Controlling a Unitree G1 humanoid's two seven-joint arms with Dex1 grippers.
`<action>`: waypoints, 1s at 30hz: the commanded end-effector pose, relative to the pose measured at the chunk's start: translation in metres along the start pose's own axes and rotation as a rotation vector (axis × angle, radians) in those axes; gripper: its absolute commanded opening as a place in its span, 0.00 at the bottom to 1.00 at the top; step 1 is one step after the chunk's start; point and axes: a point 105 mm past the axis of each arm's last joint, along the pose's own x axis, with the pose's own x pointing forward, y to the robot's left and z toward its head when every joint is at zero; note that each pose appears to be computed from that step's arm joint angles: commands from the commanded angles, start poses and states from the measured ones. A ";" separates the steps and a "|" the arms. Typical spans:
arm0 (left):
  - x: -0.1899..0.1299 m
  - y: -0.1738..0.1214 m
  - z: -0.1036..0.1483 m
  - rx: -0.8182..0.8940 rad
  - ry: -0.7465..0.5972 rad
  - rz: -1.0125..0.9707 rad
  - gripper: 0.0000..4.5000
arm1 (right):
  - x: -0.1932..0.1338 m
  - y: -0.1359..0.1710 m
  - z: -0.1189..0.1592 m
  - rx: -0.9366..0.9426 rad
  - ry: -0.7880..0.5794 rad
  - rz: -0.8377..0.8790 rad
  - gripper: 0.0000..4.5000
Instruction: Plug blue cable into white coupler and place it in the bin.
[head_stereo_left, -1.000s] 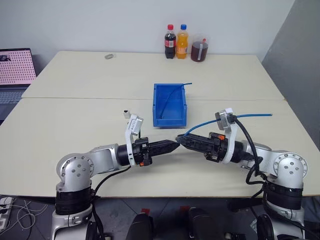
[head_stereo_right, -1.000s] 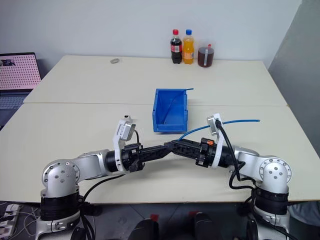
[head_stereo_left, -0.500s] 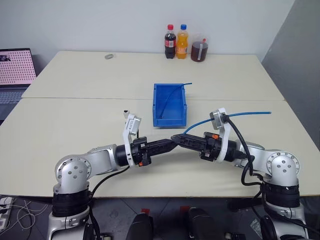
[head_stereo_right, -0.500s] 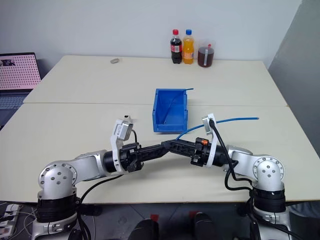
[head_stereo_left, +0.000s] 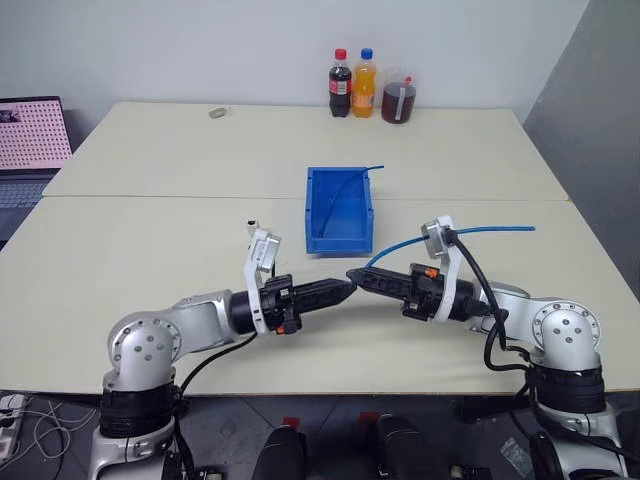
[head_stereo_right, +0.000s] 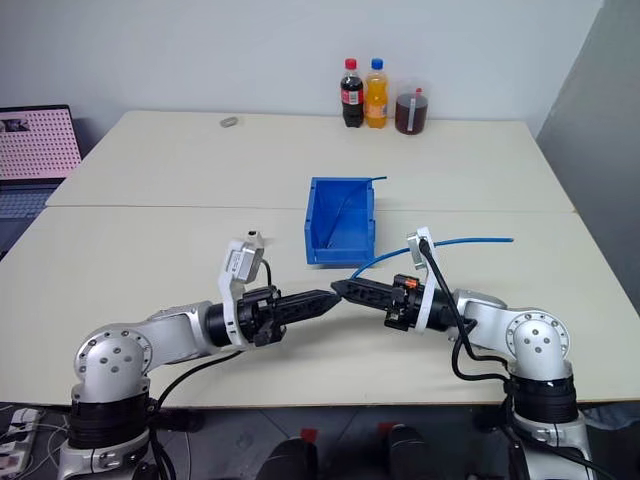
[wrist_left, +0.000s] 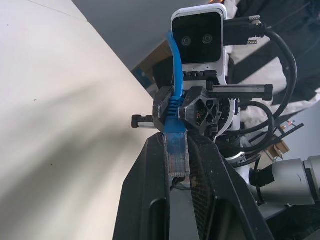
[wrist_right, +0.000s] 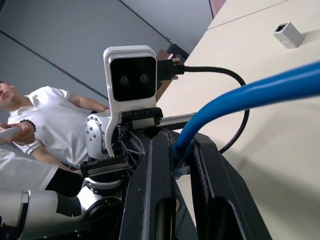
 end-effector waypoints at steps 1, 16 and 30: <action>-0.013 -0.010 0.016 0.071 -0.037 -0.013 0.27 | 0.005 0.009 0.012 -0.062 -0.013 0.027 0.03; -0.097 0.067 0.069 0.425 -0.200 0.707 0.96 | -0.025 -0.025 0.036 -0.155 -0.029 -0.155 0.03; -0.082 0.154 0.068 0.677 -0.198 1.187 1.00 | -0.029 -0.027 0.037 -0.215 -0.004 -0.182 0.03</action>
